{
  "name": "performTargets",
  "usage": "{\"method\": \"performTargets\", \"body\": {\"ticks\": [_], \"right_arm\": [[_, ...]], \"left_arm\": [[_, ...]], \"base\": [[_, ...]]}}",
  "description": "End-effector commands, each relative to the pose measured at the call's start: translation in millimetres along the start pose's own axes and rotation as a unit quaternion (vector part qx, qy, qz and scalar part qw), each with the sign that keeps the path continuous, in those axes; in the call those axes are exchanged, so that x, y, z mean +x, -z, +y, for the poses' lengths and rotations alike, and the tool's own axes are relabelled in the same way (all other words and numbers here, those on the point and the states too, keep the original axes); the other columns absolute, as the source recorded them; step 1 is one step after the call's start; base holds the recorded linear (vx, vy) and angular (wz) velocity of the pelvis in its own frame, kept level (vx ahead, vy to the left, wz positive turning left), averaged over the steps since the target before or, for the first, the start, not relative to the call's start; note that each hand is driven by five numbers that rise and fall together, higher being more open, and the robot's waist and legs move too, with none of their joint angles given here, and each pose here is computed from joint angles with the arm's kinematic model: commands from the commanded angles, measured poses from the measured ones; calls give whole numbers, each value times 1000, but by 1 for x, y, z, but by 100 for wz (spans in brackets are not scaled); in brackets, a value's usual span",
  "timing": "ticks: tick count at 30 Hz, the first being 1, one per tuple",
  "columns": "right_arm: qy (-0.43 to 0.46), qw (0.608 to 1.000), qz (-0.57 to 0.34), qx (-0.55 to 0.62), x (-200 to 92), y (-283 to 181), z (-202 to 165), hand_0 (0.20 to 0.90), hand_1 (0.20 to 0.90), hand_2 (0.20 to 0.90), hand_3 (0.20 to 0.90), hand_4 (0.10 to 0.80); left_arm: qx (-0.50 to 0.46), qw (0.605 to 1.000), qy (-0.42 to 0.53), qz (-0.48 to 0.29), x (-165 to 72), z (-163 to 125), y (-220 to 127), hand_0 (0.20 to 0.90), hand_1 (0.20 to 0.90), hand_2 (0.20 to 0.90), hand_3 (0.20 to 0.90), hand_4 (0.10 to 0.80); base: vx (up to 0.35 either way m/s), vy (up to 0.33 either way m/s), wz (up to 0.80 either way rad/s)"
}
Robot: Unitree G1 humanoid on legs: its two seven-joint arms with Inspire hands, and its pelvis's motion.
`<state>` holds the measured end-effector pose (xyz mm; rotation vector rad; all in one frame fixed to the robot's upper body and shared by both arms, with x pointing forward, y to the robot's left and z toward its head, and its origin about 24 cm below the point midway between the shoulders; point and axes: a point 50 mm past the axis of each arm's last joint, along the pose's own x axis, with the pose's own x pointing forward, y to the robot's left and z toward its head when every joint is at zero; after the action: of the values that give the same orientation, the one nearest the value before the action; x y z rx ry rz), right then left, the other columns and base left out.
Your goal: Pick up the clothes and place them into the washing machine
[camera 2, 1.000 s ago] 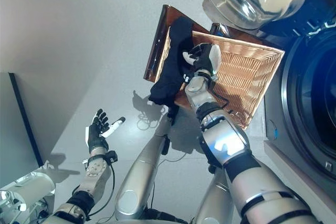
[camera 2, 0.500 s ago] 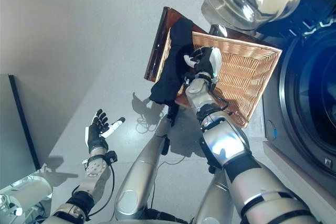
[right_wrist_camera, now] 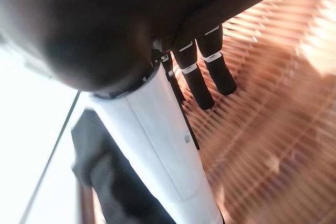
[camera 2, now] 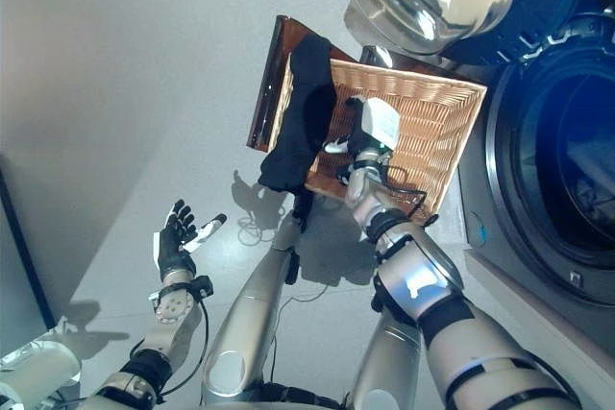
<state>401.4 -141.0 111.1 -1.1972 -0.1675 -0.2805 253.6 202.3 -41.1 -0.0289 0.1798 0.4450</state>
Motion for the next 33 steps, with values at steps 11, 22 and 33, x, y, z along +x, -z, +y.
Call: {"method": "performTargets", "body": {"ticks": [11,22,33], "right_arm": [[134,805,-223,-533,30,16,-77,900,900,900,900,800],[129,769,-308,-545,26,-16,-65,900,900,900,900,800],[169,805,-357,-442,11,-53,-52,900,900,900,900,800]], "left_arm": [[33,999,-30,-31,3,28,-5,900,900,900,900,800],[26,998,-18,-46,7,26,-12,900,900,900,900,800],[42,998,-40,-33,9,29,-7,900,900,900,900,800]], "base": [[6,-6,3],[1,0,2],[0,0,0]]}}
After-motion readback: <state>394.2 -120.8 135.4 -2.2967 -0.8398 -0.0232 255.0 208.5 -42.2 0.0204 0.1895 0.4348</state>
